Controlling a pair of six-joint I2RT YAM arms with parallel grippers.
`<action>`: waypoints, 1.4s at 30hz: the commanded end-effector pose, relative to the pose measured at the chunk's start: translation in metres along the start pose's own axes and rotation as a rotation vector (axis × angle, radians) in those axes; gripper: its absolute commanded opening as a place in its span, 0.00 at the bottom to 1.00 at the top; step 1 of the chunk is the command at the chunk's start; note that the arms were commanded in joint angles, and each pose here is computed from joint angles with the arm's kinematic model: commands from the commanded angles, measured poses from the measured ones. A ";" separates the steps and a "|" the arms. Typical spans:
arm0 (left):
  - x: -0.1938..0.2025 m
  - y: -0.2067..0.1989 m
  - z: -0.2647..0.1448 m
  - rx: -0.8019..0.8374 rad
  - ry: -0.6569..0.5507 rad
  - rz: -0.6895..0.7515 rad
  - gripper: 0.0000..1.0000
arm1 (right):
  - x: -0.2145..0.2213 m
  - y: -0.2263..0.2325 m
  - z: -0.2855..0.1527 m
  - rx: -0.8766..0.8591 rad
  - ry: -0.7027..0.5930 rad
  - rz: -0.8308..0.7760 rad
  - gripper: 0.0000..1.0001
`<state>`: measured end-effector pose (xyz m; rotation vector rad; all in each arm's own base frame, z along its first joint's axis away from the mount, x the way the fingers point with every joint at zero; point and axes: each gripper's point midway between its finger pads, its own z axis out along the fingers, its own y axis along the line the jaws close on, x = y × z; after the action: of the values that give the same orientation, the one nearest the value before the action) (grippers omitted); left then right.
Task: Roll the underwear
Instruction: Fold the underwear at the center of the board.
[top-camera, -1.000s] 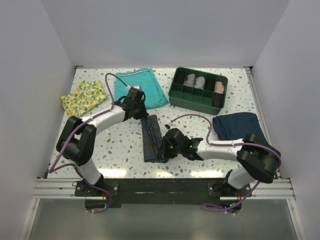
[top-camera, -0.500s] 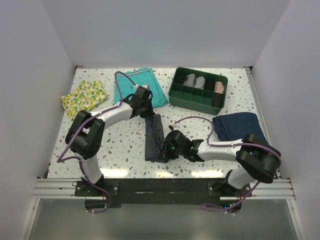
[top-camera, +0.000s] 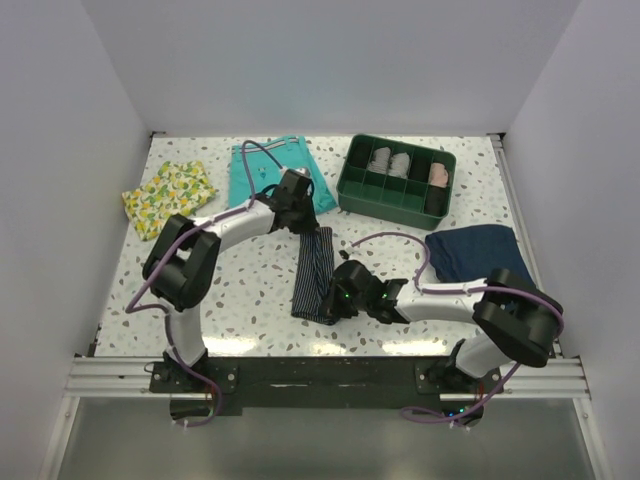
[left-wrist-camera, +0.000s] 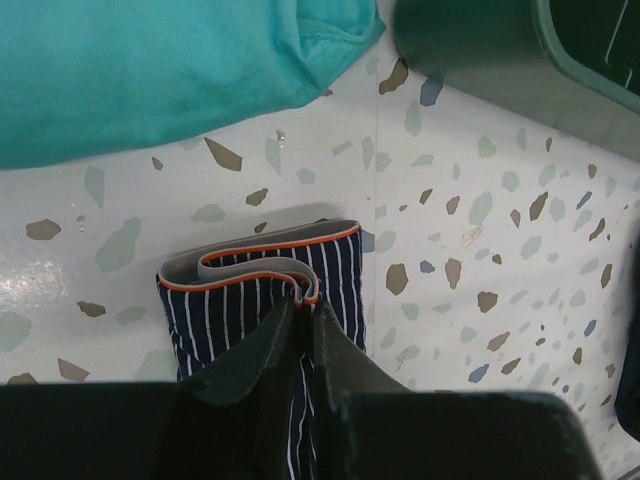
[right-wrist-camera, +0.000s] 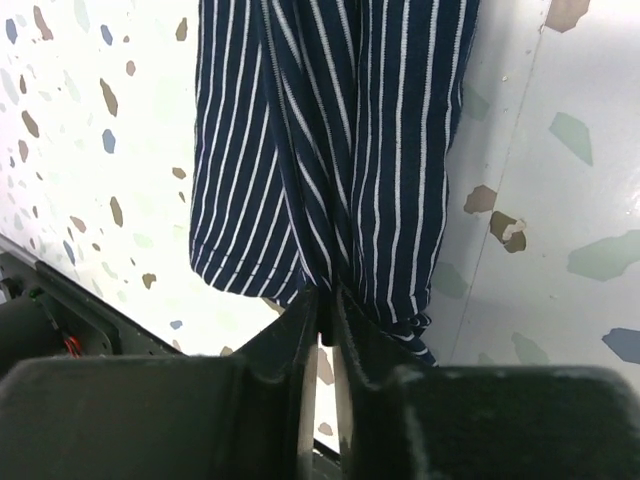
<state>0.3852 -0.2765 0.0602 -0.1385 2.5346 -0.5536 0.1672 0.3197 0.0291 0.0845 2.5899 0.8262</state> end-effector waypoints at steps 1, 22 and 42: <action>-0.012 -0.026 0.001 0.087 -0.030 0.036 0.00 | -0.016 0.008 -0.016 -0.039 -0.081 -0.011 0.41; -0.009 -0.039 0.005 0.109 -0.011 0.083 0.00 | -0.164 -0.060 -0.072 0.258 -0.362 -0.023 0.00; -0.003 -0.047 0.015 0.134 0.039 0.097 0.00 | -0.228 -0.064 0.058 0.152 -0.220 -0.004 0.00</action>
<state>0.3892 -0.3081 0.0548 -0.0228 2.5552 -0.6303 0.3814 0.2444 0.0211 0.2395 2.5015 0.5132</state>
